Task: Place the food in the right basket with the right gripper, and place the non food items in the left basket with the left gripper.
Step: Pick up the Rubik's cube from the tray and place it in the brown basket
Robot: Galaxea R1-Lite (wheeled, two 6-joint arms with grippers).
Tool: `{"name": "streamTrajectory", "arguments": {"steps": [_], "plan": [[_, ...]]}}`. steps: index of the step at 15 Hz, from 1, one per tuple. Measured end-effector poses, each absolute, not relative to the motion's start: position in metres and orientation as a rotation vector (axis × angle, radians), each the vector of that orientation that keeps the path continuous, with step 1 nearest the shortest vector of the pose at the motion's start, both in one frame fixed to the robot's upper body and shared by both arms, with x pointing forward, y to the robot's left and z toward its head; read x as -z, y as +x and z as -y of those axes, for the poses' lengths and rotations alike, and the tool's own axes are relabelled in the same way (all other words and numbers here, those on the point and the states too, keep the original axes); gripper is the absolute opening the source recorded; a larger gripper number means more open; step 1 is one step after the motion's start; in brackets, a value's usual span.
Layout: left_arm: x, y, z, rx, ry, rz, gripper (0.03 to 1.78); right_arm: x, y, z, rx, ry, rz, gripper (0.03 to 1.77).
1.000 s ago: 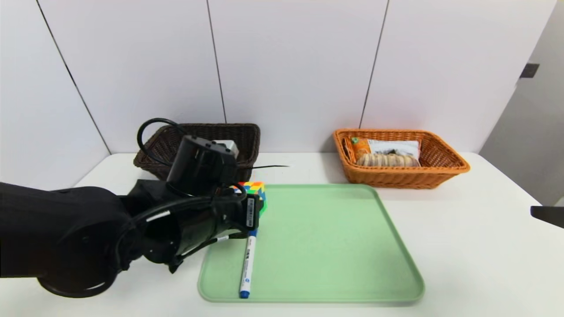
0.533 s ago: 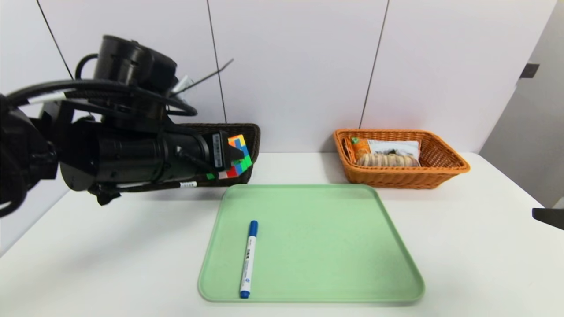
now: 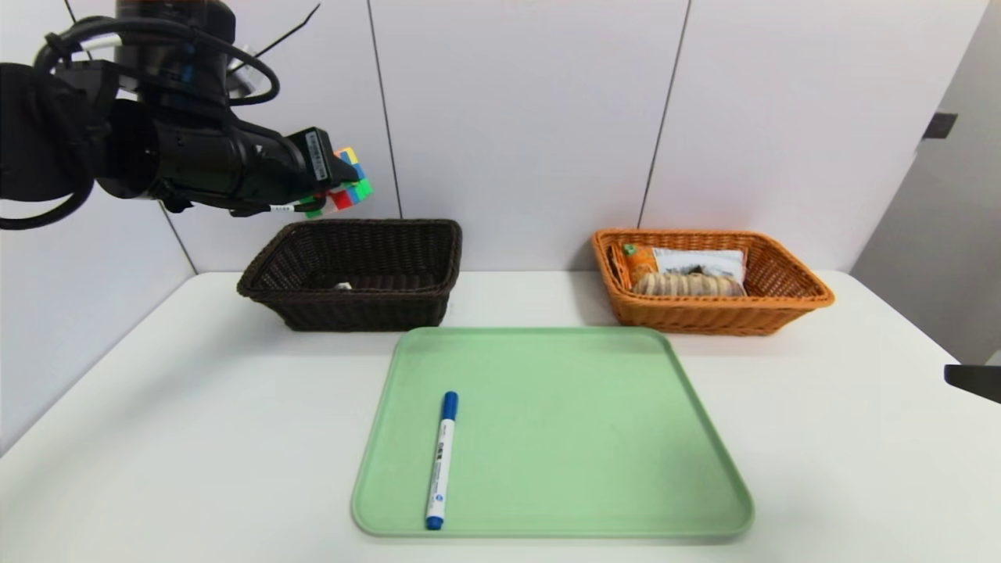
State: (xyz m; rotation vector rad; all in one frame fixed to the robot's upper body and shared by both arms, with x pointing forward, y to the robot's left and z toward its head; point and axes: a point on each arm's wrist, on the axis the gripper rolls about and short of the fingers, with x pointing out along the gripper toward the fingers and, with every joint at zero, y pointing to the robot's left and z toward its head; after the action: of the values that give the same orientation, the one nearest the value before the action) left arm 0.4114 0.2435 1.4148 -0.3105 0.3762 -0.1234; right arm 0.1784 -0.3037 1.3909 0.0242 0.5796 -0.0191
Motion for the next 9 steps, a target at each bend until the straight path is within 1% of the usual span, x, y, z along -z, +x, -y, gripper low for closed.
{"name": "streamTrajectory", "arguments": {"steps": [3, 7, 9], "plan": [[-1.393, 0.447, -0.256, 0.087, -0.288, -0.418, 0.93, -1.392, 0.178, 0.304, 0.017, 0.023, -0.573, 1.7], [-1.359, 0.49, -0.271, 0.051, -0.237, -0.481, 0.93, -1.396, 0.178, 0.304, 0.019, 0.027, -0.56, 1.7], [-1.346, 0.506, -0.273, 0.042, -0.226, -0.507, 0.93, -1.399, 0.181, 0.303, 0.012, 0.043, -0.522, 1.7]]}}
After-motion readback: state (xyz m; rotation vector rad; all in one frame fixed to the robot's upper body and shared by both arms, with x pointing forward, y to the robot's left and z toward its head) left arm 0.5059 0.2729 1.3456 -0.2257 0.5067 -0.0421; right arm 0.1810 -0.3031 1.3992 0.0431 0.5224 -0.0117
